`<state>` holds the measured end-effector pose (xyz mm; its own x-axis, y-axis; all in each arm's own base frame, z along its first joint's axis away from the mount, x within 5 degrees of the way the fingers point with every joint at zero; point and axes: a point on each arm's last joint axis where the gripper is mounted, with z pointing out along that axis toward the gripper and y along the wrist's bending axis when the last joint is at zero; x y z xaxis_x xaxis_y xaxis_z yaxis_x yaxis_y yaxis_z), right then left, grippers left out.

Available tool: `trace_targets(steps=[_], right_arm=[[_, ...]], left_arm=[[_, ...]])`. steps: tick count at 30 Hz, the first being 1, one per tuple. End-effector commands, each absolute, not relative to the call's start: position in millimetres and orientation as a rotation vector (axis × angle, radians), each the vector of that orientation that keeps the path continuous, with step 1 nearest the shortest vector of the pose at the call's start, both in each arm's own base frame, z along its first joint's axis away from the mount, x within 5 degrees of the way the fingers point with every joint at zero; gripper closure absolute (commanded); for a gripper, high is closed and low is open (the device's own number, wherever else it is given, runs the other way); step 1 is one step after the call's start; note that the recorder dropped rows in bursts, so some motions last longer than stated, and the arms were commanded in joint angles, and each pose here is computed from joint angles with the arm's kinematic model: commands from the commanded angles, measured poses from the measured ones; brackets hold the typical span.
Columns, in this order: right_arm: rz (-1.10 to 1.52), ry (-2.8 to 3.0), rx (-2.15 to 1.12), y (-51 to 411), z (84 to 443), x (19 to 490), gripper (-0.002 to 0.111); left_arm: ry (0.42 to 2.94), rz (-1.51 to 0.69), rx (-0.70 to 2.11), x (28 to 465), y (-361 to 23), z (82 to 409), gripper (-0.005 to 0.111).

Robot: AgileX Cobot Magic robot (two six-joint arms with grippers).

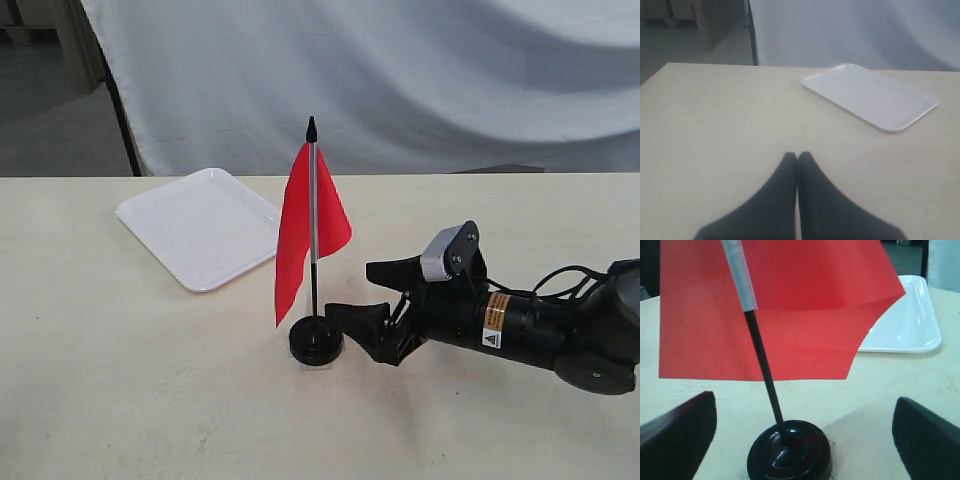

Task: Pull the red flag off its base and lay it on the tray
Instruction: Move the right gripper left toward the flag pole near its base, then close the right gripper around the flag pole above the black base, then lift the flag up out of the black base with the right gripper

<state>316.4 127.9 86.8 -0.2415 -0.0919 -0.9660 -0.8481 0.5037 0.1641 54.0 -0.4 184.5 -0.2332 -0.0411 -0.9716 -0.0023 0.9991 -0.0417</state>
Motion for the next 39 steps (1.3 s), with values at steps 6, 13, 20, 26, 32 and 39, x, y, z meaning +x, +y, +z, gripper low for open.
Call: trace_targets(steps=[6,13,20,26,32,39], right_arm=[[0.812,1.612,-0.854,146,89,315,0.02],[0.745,1.574,-0.792,165,95,319,0.02],[0.7,1.632,-0.84,187,92,330,0.02],[0.715,1.618,-0.859,192,88,327,0.033],[0.706,1.613,-0.881,191,91,325,0.106],[0.743,1.627,-0.795,189,131,320,0.109]], left_arm=[[1.805,-0.042,-0.022,54,-1,184,0.107],[1.805,-0.042,-0.022,54,-1,184,0.107],[1.805,-0.042,-0.022,54,-1,184,0.107],[1.805,-0.042,-0.022,54,-1,184,0.107],[1.805,-0.042,-0.022,54,-1,184,0.107],[1.805,-0.042,-0.022,54,-1,184,0.107]])
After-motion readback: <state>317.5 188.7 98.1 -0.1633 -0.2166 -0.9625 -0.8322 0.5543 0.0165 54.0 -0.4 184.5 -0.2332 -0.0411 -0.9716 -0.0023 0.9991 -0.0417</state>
